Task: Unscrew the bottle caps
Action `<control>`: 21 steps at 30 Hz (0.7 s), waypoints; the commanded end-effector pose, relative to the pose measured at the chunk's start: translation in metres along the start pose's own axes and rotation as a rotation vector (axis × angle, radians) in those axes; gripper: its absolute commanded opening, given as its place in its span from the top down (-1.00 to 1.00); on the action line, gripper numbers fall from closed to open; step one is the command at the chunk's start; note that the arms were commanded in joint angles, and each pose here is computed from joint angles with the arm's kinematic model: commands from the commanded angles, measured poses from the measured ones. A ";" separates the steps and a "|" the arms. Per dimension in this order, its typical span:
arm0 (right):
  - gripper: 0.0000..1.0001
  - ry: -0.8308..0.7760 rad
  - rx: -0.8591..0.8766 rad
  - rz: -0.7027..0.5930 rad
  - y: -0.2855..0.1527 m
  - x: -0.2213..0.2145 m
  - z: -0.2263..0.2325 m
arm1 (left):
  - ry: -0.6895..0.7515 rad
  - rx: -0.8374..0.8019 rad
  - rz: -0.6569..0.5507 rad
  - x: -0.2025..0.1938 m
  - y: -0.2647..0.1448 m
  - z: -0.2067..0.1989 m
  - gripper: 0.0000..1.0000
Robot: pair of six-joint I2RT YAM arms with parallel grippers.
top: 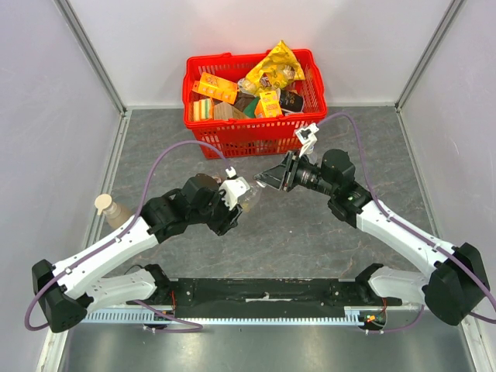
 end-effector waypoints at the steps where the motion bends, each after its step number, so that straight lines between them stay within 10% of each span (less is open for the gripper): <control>1: 1.00 -0.026 0.102 0.013 -0.004 0.000 0.019 | 0.001 0.018 -0.043 0.011 0.000 0.003 0.18; 21: 1.00 -0.284 0.395 -0.009 -0.025 0.017 0.073 | 0.024 -0.137 -0.179 0.033 -0.022 -0.015 0.19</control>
Point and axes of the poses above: each gripper's point midway between its finger pads, its own y axis out along the fingers, its own z axis along the line the jaws close on, x = y × z, the point moved 6 cm from there along -y, back along the fingers, and after that the axes turned 5 degrees about y, right-handed, at the moved point
